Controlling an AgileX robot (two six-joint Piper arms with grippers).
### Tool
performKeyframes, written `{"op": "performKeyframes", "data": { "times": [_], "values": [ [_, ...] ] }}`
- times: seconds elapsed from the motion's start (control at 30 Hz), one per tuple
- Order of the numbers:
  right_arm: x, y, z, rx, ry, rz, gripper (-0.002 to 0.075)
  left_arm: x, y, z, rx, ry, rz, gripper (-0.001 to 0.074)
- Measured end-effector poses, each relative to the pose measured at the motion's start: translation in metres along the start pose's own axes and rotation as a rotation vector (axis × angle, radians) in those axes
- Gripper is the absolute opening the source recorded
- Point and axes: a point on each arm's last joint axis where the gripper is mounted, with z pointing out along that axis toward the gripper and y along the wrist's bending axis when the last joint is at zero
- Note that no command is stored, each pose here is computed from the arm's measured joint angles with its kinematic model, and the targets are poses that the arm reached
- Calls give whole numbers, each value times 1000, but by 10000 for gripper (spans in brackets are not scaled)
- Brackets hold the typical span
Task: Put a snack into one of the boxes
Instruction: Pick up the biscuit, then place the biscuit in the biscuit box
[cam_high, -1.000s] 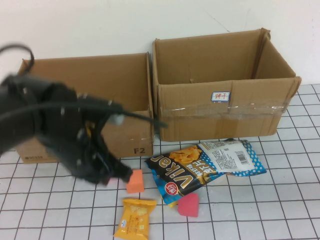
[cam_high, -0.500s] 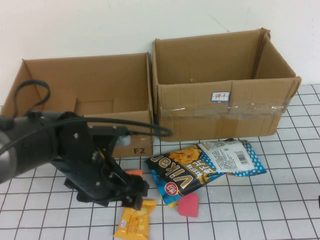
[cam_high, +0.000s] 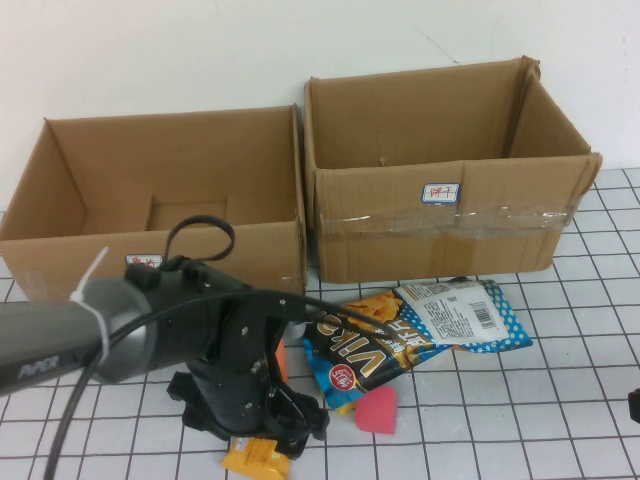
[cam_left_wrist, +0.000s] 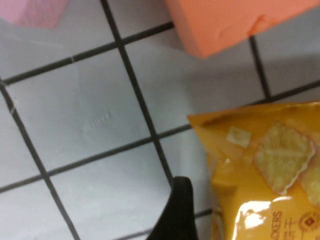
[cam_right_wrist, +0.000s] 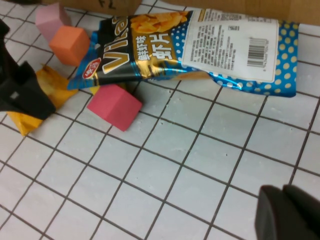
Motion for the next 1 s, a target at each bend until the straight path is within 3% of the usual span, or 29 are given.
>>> {"op": "performKeyframes", "data": {
  "times": [0.13,0.3,0.6,0.77,1.0],
  "values": [
    [0,0,0,0,0,0,-1,-1,1,7,-12,15,4,563],
    [0,0,0,-1,-2,1,-1,-1,1,8,-14,18,7,399],
    [-1,0,0,-3,-6,9,-1,-7,-5,-3,15,56,-7,401],
    [-1,0,0,-4,-8,12,-1,-24,-21,-42,120,71,110,401],
    [-1,0,0,-4,-10,14,-1,-65,-50,-139,328,-210,280,401]
  ]
}}
